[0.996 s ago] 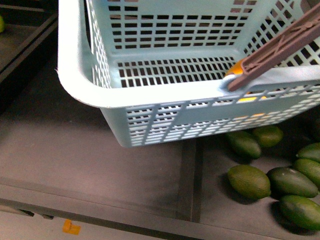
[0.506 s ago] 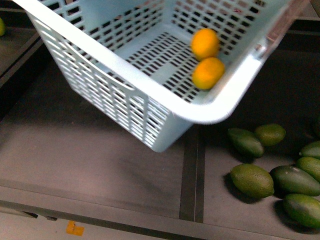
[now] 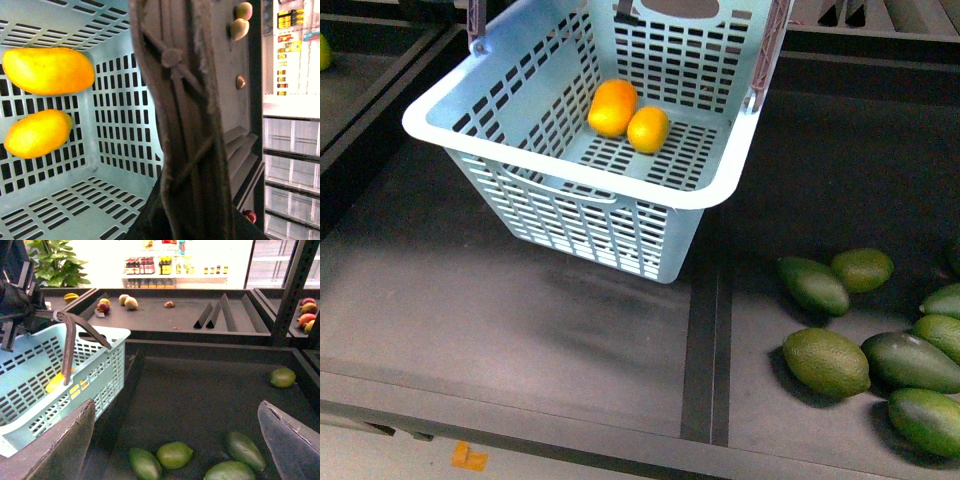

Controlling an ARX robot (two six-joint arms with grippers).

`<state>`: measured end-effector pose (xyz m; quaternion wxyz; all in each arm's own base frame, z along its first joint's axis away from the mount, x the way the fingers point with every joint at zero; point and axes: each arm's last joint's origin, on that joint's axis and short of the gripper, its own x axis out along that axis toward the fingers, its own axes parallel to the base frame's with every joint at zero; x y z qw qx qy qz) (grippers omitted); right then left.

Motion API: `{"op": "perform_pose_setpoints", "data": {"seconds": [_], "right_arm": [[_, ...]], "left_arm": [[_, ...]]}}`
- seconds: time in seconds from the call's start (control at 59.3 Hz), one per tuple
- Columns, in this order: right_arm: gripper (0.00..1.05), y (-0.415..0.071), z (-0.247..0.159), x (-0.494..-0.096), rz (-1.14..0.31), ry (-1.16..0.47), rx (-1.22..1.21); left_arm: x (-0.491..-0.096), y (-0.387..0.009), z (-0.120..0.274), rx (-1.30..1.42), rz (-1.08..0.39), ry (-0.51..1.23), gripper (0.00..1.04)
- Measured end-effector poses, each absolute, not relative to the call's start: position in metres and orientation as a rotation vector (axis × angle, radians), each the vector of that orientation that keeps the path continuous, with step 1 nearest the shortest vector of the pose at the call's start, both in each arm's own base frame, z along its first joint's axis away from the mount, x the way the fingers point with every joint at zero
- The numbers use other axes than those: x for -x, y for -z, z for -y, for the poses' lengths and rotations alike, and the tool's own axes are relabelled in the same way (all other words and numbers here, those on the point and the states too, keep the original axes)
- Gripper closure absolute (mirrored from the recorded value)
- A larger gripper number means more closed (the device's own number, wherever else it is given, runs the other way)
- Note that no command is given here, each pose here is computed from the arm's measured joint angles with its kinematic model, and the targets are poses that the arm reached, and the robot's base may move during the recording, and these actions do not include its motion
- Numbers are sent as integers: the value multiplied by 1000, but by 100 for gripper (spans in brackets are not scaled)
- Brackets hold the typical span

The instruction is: Pick lemon and mango into basket

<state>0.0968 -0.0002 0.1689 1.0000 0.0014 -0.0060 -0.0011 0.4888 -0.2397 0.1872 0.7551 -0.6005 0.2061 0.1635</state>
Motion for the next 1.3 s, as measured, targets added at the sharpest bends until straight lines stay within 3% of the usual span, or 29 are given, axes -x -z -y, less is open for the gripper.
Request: {"op": "perform_pose_setpoints", "data": {"seconds": [0.304,0.608,0.945,1.08,1.215,1.299], "right_arm": [[9,-169,0,-97,12,2,-3],[9,-169,0,-97,12,2,-3],[9,-169,0,-97,12,2,-3],[9,-169,0,-97,12,2,-3],[9,-169,0,-97,12,2,-3],[9,-169,0,-97,12,2,-3]], "left_arm": [[-495,-150,204,1233,-495,-401,100],[-484,-148,202,1225,-527,-423,99],[-463,-186,200,1235,-474,-523,34],[-437,-207,184,1125,-465,-700,8],[-405,-217,170,1025,-533,-816,7],[-398,-226,169,1029,-530,-764,9]]}}
